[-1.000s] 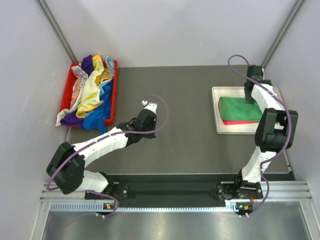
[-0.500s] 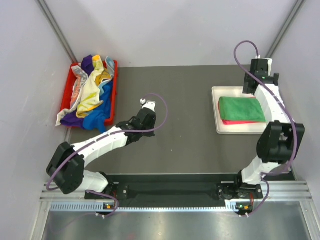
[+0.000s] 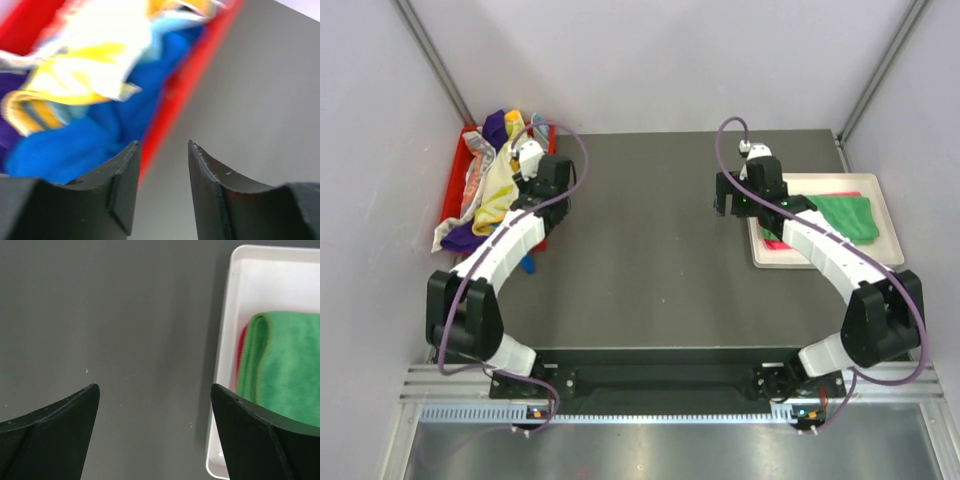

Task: Fold and stack the towels
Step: Grab crumpled towel

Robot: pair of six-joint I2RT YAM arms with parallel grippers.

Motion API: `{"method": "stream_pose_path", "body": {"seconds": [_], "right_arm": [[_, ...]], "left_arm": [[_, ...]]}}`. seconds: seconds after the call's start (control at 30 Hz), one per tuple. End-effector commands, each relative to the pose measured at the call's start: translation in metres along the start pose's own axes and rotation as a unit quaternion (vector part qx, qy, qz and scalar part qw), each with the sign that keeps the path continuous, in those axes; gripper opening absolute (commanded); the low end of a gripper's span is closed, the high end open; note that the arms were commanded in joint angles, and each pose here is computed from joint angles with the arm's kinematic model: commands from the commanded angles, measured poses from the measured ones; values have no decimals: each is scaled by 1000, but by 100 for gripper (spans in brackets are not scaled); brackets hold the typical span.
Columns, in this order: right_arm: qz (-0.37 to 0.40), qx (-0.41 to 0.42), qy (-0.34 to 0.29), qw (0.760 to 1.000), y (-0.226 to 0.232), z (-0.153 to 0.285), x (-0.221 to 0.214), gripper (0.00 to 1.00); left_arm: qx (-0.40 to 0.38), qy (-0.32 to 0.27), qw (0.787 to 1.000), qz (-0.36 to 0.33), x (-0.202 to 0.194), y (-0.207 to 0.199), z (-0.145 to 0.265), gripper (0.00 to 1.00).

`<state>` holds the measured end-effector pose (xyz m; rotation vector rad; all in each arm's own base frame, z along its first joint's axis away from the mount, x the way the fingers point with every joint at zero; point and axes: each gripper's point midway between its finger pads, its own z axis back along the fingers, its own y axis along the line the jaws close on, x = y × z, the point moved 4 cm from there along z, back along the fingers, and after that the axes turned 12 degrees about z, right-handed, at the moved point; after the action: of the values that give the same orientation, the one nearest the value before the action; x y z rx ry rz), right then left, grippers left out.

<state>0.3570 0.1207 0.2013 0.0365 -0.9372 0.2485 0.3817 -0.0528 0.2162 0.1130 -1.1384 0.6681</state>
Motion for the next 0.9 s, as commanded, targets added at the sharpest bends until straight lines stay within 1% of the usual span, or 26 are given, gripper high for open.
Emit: {"method": "stream_pose_path", "body": {"seconds": [0.0, 0.03, 0.07, 0.1, 0.13, 0.17, 0.27, 0.43, 0.63, 0.77, 0.8, 0.87], "right_arm": [[-22, 72, -49, 996, 29, -9, 19, 91], [-19, 79, -46, 996, 33, -11, 17, 91], [-16, 84, -42, 995, 36, -15, 15, 91], [-14, 86, -41, 995, 38, -17, 14, 91], [-14, 86, -39, 995, 38, -19, 12, 91], [-13, 103, -36, 994, 43, -19, 10, 92], [-13, 119, -37, 992, 49, -18, 6, 91], [-13, 118, -45, 992, 48, -14, 4, 91], [-13, 134, -50, 990, 55, -11, 3, 91], [-10, 138, -47, 989, 60, -12, 1, 91], [-9, 140, -46, 989, 61, -12, 1, 91], [-7, 140, -49, 989, 62, -11, 2, 91]], "left_arm": [[71, -65, 994, 46, 32, 18, -32, 49], [79, -74, 992, 60, 41, 20, -38, 50], [103, -73, 990, 68, 39, 29, -54, 54], [127, -76, 987, 66, 41, 36, -60, 54], [128, -84, 985, 78, 50, 32, -65, 55], [139, -82, 985, 67, 47, 36, -76, 55], [166, -87, 981, 51, 48, 41, -97, 55], [204, -77, 975, 36, 40, 55, -122, 56], [218, -57, 974, 19, 28, 68, -139, 56], [209, -46, 977, 15, 23, 69, -146, 56], [205, -45, 978, 15, 21, 69, -146, 55], [200, -43, 979, 14, 21, 69, -147, 50]]}}
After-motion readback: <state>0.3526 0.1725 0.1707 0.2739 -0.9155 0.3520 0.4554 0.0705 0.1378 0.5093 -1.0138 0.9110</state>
